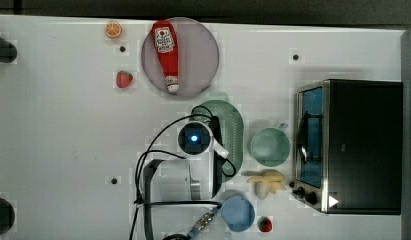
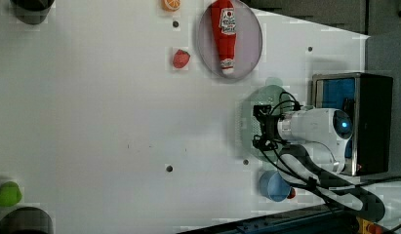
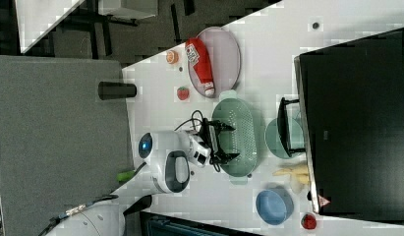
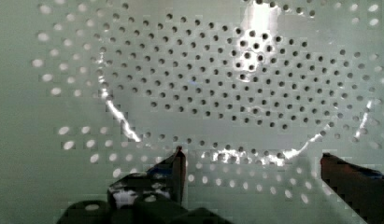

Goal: Drag strainer right to left.

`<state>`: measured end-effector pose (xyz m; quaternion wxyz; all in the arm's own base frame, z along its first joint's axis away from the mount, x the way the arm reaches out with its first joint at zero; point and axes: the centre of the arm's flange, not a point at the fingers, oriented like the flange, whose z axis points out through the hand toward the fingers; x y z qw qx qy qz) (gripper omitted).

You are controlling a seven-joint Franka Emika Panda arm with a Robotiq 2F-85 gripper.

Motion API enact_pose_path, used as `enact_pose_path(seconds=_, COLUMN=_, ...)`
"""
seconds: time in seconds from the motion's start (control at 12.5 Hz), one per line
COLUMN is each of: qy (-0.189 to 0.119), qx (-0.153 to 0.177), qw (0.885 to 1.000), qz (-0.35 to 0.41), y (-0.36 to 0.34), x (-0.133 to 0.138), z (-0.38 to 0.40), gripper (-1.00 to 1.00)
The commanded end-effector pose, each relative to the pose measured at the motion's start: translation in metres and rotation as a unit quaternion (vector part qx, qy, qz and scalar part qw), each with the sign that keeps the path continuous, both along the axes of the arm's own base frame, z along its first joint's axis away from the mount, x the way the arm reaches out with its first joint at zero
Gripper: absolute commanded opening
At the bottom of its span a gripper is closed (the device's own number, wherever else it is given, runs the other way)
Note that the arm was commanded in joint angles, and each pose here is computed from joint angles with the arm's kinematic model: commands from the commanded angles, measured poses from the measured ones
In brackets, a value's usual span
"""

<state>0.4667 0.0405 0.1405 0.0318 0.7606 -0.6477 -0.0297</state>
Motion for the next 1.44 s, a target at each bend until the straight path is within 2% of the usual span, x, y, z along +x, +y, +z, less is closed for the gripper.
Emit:
enact_pose_path(seconds=0.08, qy=-0.027, qx=0.004, qw=1.0, qz=-0.015, y=0.043, x=0.007, z=0.019, gripper=1.0)
enact_pose_path(seconds=0.64, qy=-0.021, qx=0.006, qw=0.999, qz=-0.038, y=0.128, x=-0.012, z=0.014, gripper=1.0)
enact_pose_path(seconds=1.12, qy=-0.028, qx=0.011, qw=0.998, qz=-0.049, y=0.182, x=-0.002, z=0.008, gripper=1.0)
enact_pose_path(seconds=1.44, qy=-0.012, qx=0.016, qw=0.999, qz=-0.047, y=0.22, x=0.007, z=0.007, gripper=1.0)
